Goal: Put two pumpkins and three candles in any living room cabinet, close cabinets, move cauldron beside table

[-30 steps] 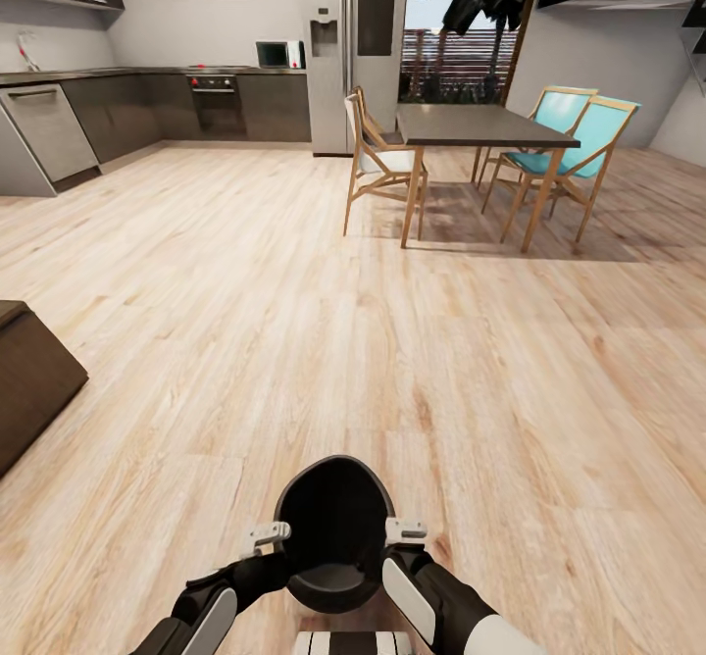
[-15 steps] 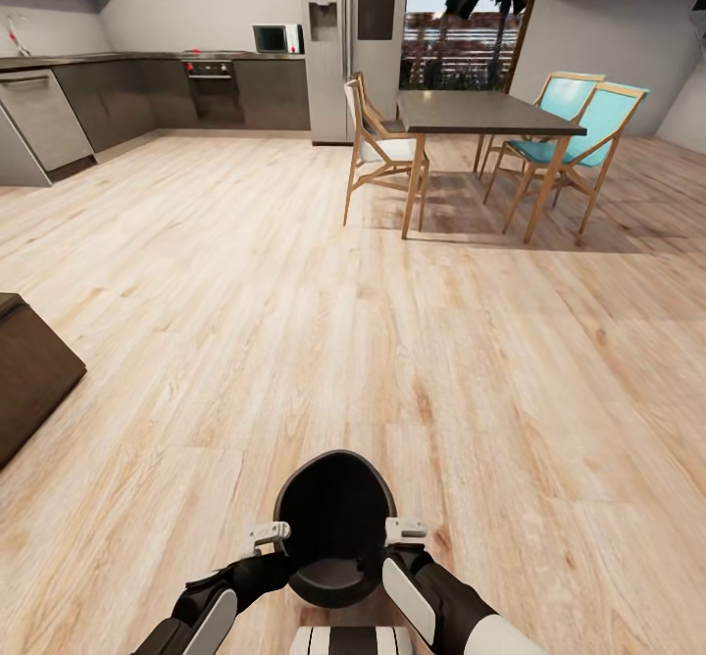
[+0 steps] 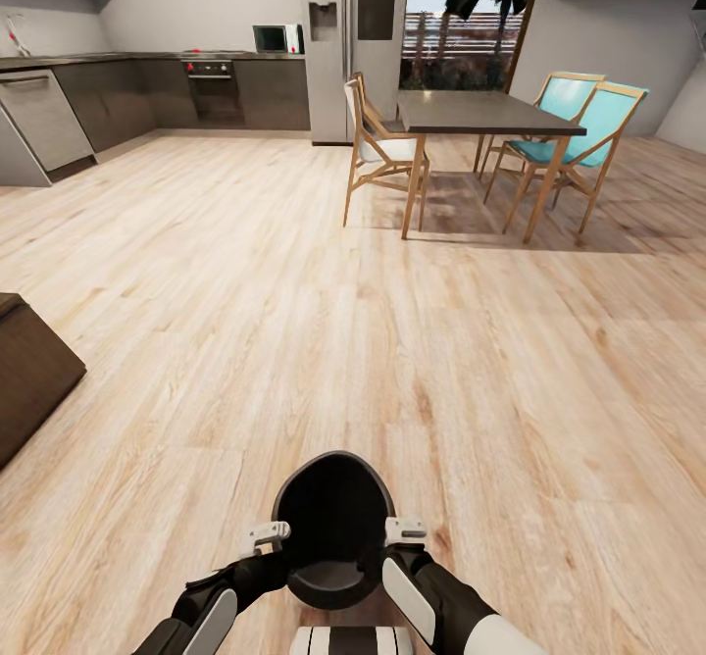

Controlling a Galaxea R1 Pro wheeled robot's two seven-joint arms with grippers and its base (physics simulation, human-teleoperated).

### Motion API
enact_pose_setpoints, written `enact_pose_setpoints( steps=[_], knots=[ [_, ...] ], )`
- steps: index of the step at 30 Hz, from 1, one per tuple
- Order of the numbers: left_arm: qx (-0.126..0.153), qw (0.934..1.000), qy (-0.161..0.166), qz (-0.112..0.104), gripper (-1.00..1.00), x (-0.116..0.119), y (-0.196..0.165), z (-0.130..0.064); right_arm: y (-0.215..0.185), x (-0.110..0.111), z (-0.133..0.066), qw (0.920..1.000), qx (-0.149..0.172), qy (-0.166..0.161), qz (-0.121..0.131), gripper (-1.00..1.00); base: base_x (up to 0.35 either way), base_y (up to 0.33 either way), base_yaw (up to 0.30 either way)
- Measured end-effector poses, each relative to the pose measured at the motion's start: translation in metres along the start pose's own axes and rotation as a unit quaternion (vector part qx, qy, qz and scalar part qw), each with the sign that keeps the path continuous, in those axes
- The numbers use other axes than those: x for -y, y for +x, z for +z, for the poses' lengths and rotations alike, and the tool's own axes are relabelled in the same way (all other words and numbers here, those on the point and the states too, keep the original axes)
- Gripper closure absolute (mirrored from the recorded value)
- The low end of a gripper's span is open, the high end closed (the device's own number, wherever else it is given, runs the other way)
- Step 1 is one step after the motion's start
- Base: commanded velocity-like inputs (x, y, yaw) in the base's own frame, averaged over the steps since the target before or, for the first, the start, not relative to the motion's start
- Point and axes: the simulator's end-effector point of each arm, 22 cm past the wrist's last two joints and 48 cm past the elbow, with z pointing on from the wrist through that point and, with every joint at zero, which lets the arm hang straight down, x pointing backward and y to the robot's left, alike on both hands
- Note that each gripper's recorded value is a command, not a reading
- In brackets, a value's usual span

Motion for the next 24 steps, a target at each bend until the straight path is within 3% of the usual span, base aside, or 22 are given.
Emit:
enact_pose_setpoints(
  steps=[6, 7, 24],
  knots=[
    [0.001, 1.0, -0.003, 0.003, 1.0, -0.0016, -0.0011, -0.0001, 0.0004, 0.0004, 0.0, 1.0, 0.0, 0.001, -0.001, -1.0, 0.0, 0.0, 0.0],
    [0.001, 1.0, -0.002, 0.003, 1.0, -0.0014, -0.0009, -0.0001, 0.0003, 0.0003, 0.0, 1.0, 0.0, 0.001, -0.001, 1.0, 0.0, 0.0, 0.0],
    [0.0, 1.0, 0.0, 0.0, 1.0, -0.0003, -0.0002, -0.0001, -0.0009, 0.0025, 0.0, 1.0, 0.001, 0.005, -0.006, 1.0, 0.0, 0.0, 0.0]
  ],
)
